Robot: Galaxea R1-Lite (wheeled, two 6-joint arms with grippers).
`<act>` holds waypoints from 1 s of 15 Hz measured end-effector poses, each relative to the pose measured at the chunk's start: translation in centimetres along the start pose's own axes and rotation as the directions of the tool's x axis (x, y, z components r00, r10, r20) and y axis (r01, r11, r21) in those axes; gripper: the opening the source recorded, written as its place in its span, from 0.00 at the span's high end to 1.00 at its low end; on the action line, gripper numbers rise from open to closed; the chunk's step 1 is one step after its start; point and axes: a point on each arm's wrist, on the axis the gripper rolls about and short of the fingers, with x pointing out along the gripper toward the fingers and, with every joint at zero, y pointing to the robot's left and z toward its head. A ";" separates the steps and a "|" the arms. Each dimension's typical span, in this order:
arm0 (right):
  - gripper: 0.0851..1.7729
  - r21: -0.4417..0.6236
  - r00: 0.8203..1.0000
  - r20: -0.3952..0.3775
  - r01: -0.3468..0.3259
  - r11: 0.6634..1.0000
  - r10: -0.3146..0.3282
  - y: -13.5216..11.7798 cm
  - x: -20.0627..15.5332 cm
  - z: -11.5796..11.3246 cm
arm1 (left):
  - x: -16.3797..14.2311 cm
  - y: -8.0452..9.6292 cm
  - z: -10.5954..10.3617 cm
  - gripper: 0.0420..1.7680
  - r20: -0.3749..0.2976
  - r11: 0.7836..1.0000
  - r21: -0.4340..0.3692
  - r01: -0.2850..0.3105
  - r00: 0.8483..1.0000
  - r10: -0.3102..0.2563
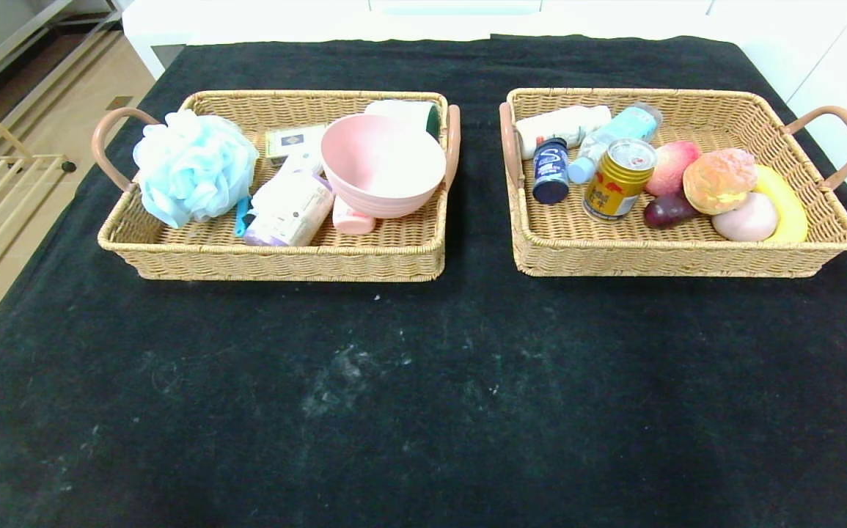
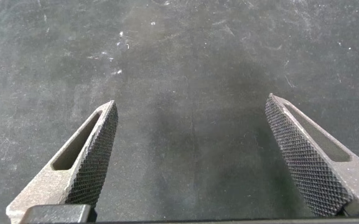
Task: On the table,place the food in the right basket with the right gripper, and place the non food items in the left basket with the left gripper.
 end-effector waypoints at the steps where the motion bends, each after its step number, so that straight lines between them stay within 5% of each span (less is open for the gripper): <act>1: 0.04 0.011 1.000 0.003 -0.005 1.000 0.005 0.0 0.0 0.1 | 0.0 0.0 0.0 0.03 0.000 1.000 -0.001 -0.001 1.000 0.001; 5: 0.04 0.032 1.000 0.002 -0.010 0.999 0.010 0.0 -0.1 0.1 | 0.0 0.0 0.0 0.03 0.000 1.000 -0.003 -0.003 1.000 0.003; 9: 0.04 -0.085 0.994 -0.078 -0.089 0.992 0.083 0.2 -0.2 -0.6 | 0.0 0.0 0.0 0.03 0.000 1.000 -0.005 -0.004 1.000 0.004; 15: 0.04 -0.007 0.993 -0.093 -0.080 0.997 0.079 0.2 -0.3 -0.6 | 0.0 0.0 0.0 0.03 -0.001 1.000 -0.008 -0.005 1.000 0.005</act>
